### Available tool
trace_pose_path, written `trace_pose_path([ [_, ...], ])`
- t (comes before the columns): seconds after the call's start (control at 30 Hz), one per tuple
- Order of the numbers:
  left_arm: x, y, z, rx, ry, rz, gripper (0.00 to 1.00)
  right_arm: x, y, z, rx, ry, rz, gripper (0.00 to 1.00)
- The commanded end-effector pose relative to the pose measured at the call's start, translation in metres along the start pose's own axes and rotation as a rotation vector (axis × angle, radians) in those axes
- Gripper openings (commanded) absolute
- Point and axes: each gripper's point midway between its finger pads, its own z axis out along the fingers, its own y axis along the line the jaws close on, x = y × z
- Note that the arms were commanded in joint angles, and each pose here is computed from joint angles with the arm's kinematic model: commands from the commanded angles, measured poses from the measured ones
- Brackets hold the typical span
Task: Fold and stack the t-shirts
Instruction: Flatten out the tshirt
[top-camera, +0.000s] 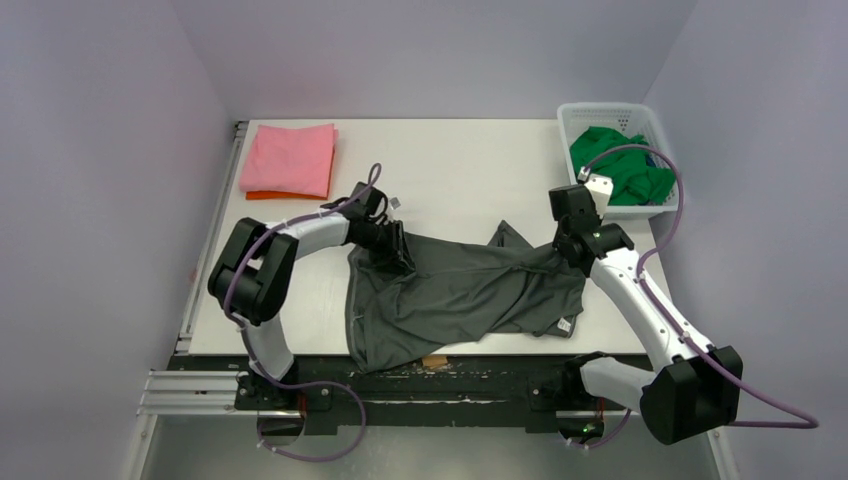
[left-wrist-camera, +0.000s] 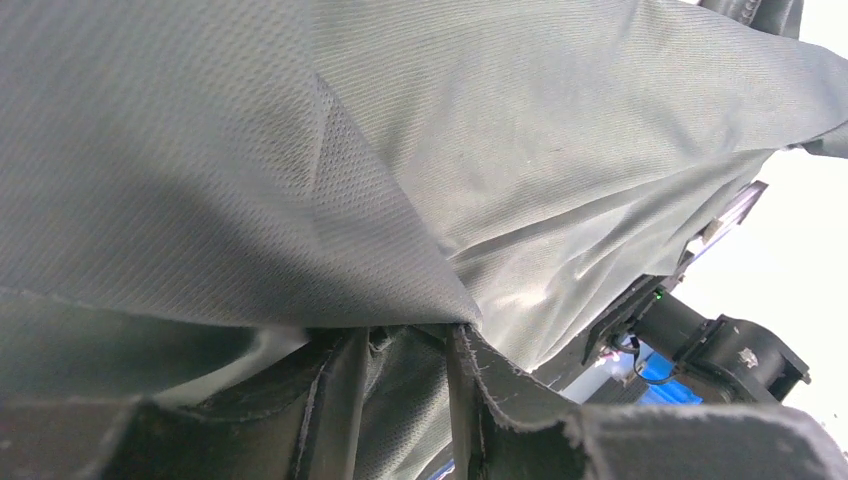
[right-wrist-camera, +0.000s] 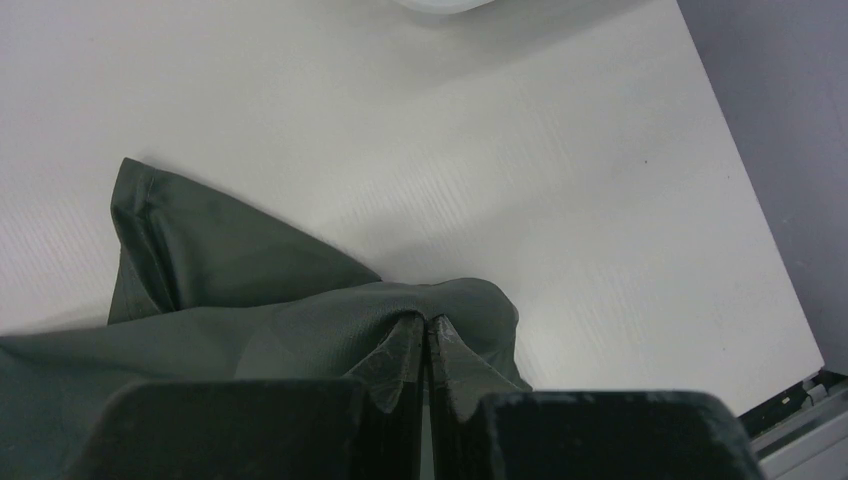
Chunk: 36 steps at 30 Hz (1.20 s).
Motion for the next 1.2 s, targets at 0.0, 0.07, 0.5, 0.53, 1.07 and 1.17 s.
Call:
trace_pose_path([
  [0.0,-0.012,-0.030,0.005,0.113,-0.003,0.027,0.31,-0.007,-0.001,0.001,0.006,-0.026,0.015,0.00],
  [0.07,-0.015,-0.032,0.008,0.108,-0.006,0.031,0.28,-0.008,-0.001,0.001,0.006,-0.028,0.017,0.00],
  [0.5,-0.030,-0.002,-0.036,-0.151,-0.200,0.086,0.00,-0.011,-0.009,-0.003,0.026,-0.044,0.026,0.00],
  [0.53,-0.031,0.005,-0.048,-0.205,-0.236,0.094,0.00,-0.012,-0.011,-0.004,0.033,-0.049,0.029,0.00],
  [1.07,-0.030,0.017,-0.195,-0.408,-0.639,0.098,0.00,-0.037,-0.032,-0.034,0.036,-0.162,0.117,0.00],
  [1.17,-0.042,-0.011,-0.223,-0.350,-0.717,0.152,0.00,-0.063,-0.026,-0.055,-0.044,-0.227,0.159,0.00],
])
